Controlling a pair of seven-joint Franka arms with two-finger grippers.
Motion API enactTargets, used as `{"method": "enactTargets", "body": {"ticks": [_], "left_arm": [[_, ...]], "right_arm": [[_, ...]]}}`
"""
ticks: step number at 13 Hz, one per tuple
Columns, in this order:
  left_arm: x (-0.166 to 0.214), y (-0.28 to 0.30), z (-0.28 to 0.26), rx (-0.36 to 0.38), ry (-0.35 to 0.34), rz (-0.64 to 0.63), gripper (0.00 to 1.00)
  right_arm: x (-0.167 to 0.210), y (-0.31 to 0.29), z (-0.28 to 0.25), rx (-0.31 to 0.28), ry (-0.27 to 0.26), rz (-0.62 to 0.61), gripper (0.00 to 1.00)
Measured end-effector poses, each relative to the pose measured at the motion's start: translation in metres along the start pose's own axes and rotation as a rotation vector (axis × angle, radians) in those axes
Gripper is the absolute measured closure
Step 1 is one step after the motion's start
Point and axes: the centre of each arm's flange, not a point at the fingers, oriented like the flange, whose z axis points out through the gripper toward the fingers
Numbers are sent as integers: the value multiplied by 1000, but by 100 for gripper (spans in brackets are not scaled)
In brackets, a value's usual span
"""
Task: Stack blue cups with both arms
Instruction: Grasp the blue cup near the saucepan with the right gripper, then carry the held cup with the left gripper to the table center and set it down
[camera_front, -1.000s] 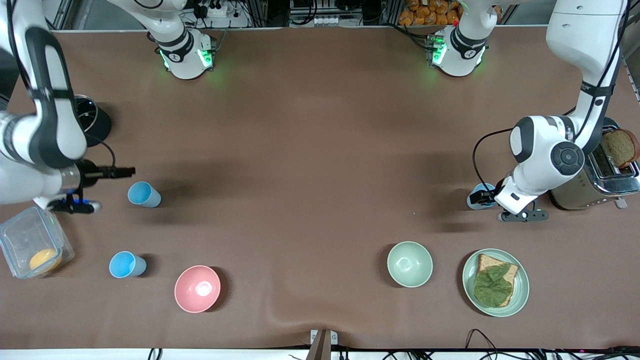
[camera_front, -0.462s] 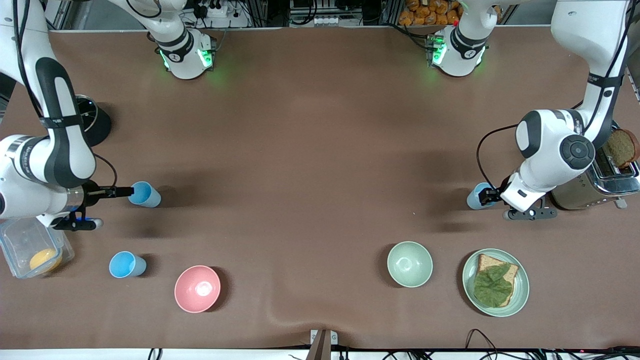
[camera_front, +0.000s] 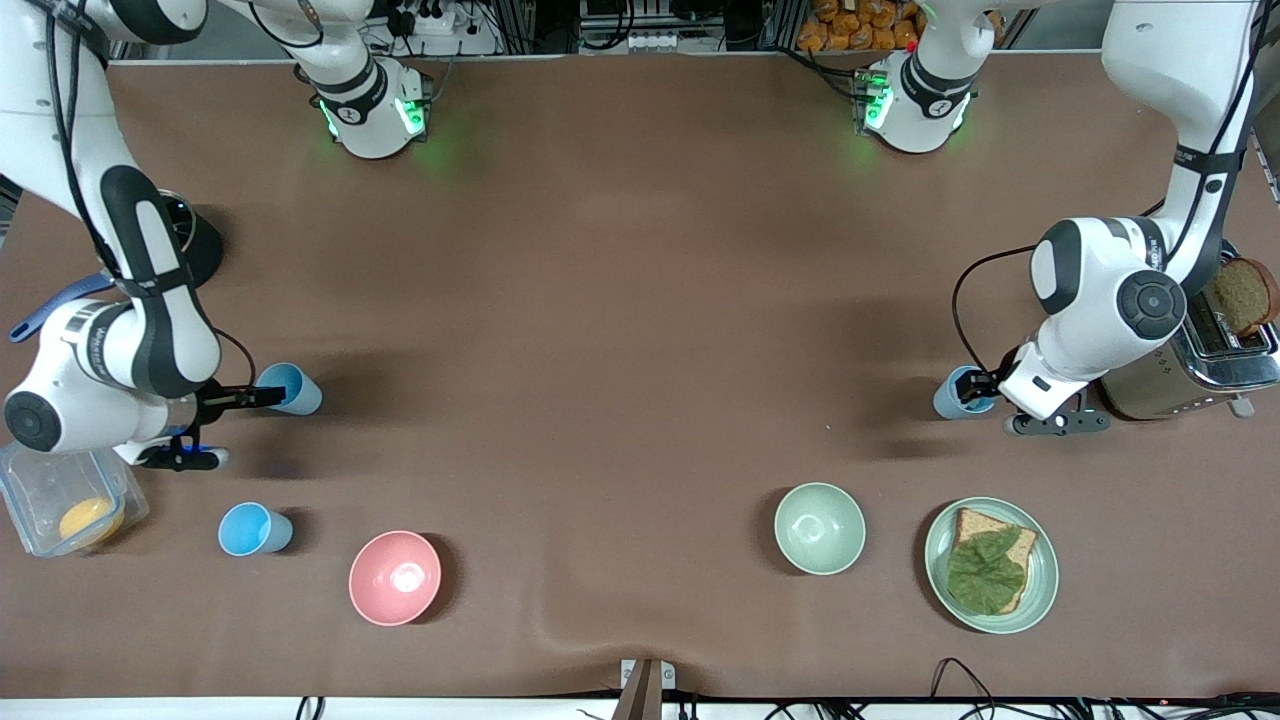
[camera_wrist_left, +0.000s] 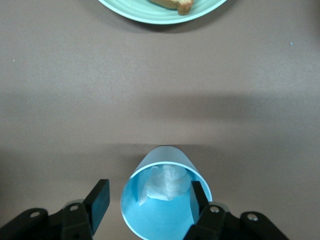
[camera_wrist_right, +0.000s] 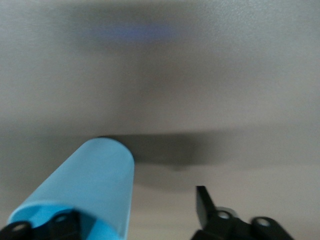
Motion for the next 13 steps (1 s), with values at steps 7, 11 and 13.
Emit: {"method": "enactTargets", "body": {"ticks": [7,11,13], "left_arm": [[-5,-25,17,0,-34,20,69],[-4,-16,15,-5,-29,34,97],[0,-2,9,-14,-14,46,97]], "right_arm": [[-3,-5,4,63,-20,13,95],[-4,-9,5,70,-37,7,95],[-4,-11,5,71,-38,5,95]]}}
